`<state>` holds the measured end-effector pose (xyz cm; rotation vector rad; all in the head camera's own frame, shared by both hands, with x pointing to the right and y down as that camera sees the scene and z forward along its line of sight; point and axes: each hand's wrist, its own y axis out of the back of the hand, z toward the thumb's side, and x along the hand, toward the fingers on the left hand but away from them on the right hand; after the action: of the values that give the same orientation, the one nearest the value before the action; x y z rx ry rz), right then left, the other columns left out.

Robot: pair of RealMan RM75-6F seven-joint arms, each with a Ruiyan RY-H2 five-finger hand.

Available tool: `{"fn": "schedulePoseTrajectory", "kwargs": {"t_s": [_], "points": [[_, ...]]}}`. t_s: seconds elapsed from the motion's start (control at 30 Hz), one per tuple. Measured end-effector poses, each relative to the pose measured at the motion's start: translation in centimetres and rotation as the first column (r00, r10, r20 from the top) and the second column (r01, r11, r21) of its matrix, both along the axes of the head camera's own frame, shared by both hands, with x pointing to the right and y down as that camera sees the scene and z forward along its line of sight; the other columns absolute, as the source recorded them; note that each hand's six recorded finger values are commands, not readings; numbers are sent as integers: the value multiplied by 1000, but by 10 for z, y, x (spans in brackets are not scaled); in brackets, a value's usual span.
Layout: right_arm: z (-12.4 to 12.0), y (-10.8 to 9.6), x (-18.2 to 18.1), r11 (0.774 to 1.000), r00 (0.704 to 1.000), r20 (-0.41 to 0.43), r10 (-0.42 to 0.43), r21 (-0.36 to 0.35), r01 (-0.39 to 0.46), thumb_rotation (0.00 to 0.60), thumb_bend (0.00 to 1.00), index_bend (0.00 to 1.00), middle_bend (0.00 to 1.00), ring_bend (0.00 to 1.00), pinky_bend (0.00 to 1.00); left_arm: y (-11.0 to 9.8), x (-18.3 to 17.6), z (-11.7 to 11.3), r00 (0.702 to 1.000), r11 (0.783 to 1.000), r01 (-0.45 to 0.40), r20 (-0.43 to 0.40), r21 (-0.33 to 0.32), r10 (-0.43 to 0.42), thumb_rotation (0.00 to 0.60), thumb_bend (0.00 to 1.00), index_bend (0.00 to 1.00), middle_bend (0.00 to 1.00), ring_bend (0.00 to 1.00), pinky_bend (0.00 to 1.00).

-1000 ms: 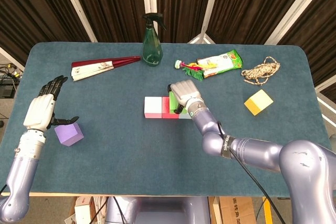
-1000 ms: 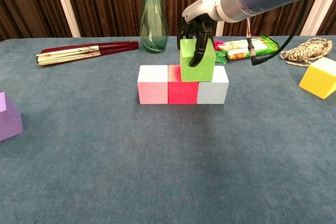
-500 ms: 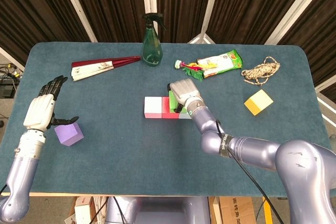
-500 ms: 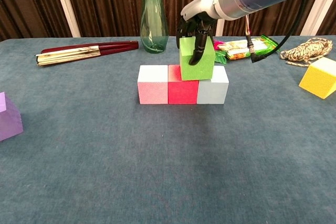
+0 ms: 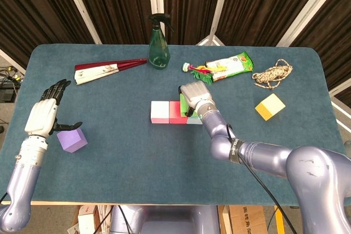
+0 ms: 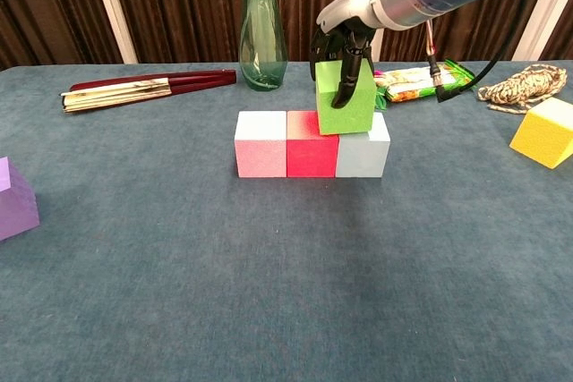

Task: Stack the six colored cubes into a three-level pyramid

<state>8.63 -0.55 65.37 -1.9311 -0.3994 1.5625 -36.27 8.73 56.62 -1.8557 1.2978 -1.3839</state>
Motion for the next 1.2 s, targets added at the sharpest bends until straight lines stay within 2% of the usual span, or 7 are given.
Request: {"fn": "schedulePoseTrajectory", "kwargs": {"t_s": [1.2], "points": [[1,7,-6,1000,1000,-11,17,-13,-17,600,271,272,474,478,495,0,-2,-1,1000,1000,6,-9,4,-6,600,66,0,0,0,0]]}}
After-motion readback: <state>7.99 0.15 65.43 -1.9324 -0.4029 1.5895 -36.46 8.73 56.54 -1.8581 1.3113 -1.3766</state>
